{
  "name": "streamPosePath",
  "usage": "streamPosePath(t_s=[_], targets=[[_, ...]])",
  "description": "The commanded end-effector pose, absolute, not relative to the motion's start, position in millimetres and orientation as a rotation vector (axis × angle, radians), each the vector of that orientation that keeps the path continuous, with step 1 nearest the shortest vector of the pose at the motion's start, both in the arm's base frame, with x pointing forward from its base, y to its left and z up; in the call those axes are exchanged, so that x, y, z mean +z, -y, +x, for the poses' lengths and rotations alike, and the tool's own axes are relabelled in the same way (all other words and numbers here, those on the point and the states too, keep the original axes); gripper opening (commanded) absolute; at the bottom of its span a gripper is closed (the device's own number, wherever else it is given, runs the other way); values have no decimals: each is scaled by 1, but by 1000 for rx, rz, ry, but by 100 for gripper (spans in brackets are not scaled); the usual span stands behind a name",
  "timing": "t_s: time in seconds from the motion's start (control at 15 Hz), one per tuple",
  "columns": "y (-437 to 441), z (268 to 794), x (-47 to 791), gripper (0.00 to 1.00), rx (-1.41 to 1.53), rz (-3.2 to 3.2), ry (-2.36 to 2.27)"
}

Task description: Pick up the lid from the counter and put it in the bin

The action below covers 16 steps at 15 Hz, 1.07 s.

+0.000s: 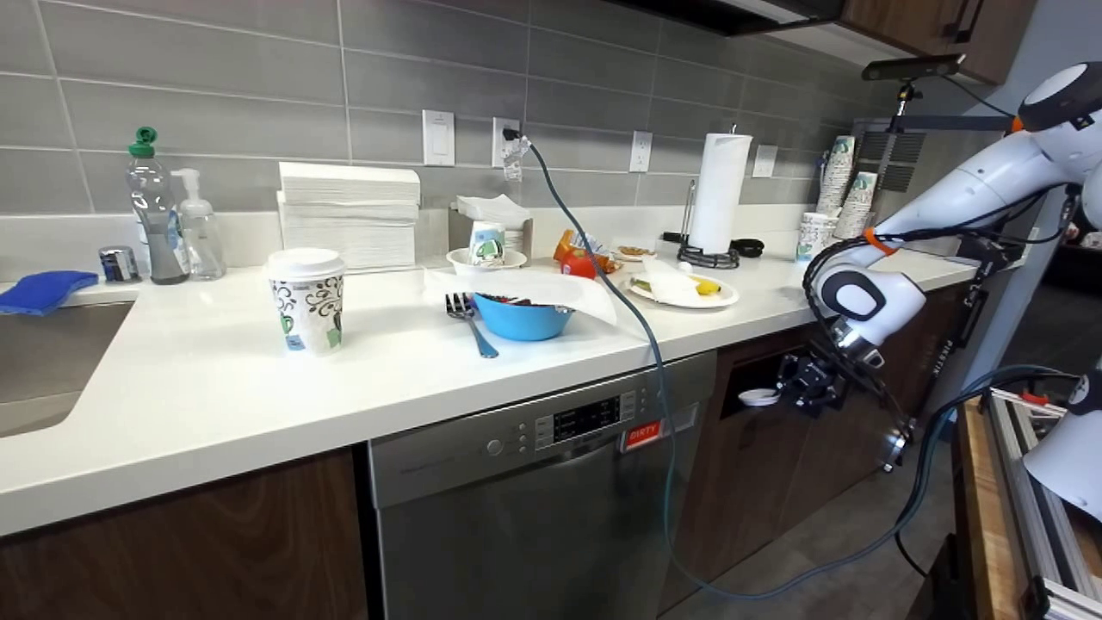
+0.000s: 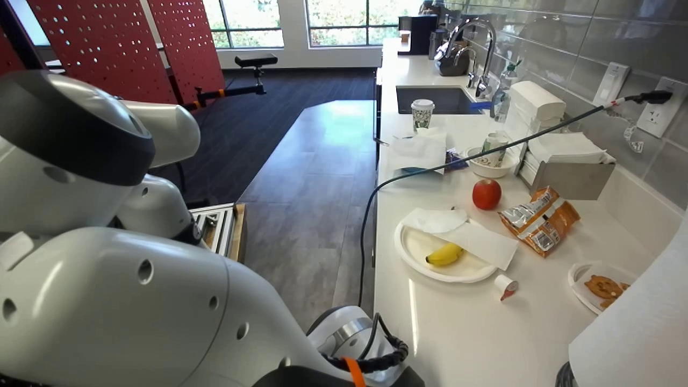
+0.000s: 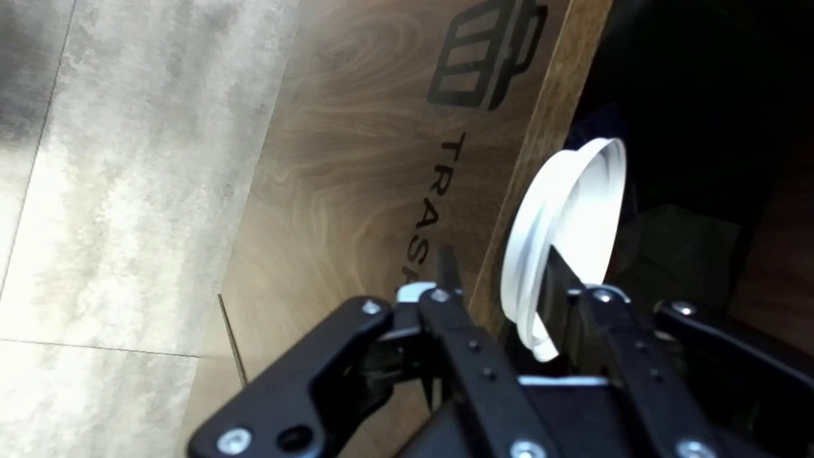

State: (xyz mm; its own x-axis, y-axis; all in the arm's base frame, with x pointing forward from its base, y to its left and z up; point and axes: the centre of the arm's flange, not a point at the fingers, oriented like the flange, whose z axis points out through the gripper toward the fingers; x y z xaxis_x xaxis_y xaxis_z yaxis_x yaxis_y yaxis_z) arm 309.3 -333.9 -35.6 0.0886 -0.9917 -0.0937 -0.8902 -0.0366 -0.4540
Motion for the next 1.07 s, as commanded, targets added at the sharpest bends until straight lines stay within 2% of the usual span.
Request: streamPosePath(t_s=[0.0,0.6,0.8,1.0], targets=[[324,350,-60,64,-479,-1869,-1795],[332,339,-55,96,-337,-1892,-1796],[335,337,-55,100,-300,-1904,-1821],[338,335,-54,100,-265,-1893,-1851]])
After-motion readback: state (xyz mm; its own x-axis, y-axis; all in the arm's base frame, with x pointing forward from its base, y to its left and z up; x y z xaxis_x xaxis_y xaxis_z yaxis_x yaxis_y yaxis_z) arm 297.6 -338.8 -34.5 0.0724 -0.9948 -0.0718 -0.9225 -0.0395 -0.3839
